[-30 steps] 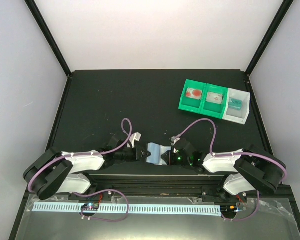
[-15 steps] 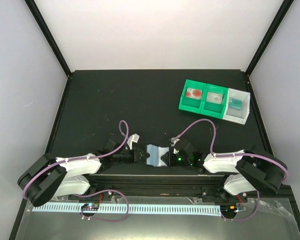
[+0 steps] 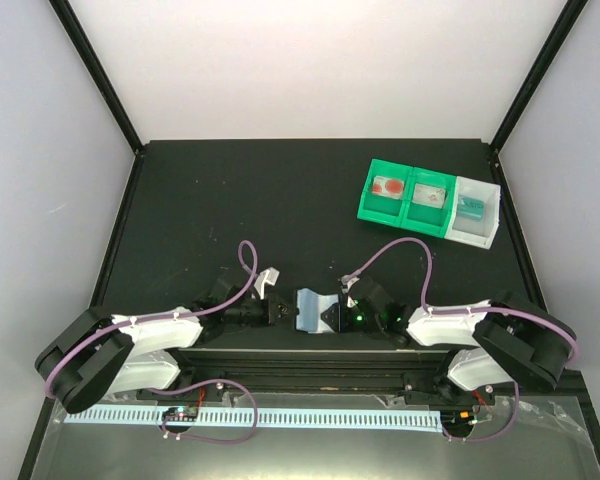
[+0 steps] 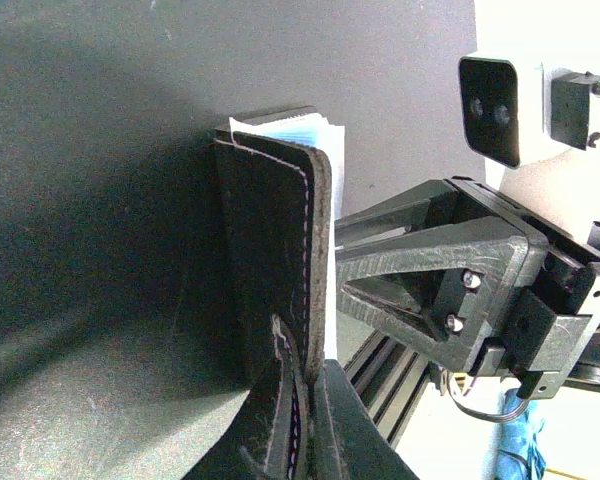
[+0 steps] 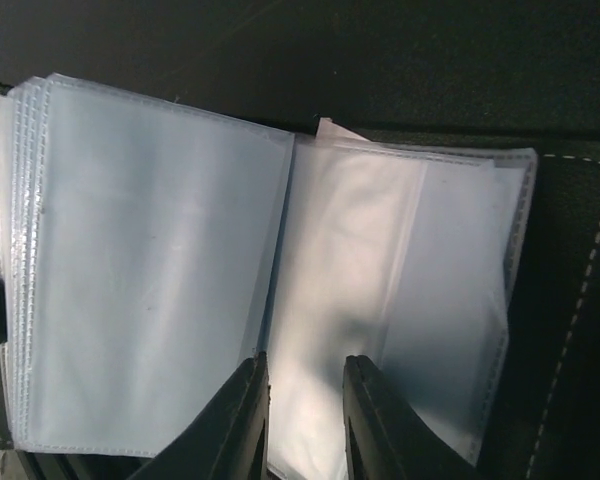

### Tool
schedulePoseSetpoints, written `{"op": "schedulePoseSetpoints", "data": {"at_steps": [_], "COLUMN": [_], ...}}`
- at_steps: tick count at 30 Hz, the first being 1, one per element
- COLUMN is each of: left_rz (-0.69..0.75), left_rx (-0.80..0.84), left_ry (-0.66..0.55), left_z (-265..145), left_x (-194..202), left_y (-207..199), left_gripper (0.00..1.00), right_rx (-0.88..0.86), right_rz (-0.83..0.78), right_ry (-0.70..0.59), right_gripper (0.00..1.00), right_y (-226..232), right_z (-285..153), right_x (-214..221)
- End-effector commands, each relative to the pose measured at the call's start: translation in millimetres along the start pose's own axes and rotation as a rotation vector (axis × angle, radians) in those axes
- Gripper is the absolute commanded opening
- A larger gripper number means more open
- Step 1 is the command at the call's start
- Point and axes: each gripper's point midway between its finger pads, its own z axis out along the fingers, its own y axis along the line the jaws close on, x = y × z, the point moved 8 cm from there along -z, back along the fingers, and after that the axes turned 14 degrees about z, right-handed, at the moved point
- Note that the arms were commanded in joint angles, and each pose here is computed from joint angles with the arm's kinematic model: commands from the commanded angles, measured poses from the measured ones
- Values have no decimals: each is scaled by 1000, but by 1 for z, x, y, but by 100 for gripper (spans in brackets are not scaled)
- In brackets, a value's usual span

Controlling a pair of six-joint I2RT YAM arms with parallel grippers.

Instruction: Take the credit cards out of the card holder

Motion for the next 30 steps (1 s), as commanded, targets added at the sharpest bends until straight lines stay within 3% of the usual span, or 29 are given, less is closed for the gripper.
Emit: {"op": "schedulePoseSetpoints", "data": {"at_steps": [1,4,9,12,23,30], "left_rz": [30,19,3,-3,-20,-19], "left_rx": [42,21,4,-1,-7,-9], "left_ry": [-19,-16,-15,-9,1,3], "left_z": [-3,-4,-4,-3,-2,-2], "left_x": [-3,-2,1,3,7,8], "left_y": [-9,-6,-6,-5,-6,-6], "left_gripper": [2,2,2,2,2,2], "right_rx": [61,37,-29,-47,-11,34], "right_rz": [6,13,9,-3,-43,-47], "right_ry": [31,27,24,20,62,74], "right_gripper": [26,35,61,70,77,76], "right_y": [-9,-5,18,30,49,44], "right_z": [-5,-11,-20,-22,-5,6], "right_x": [7,7,1,-1,-5,-3]}}
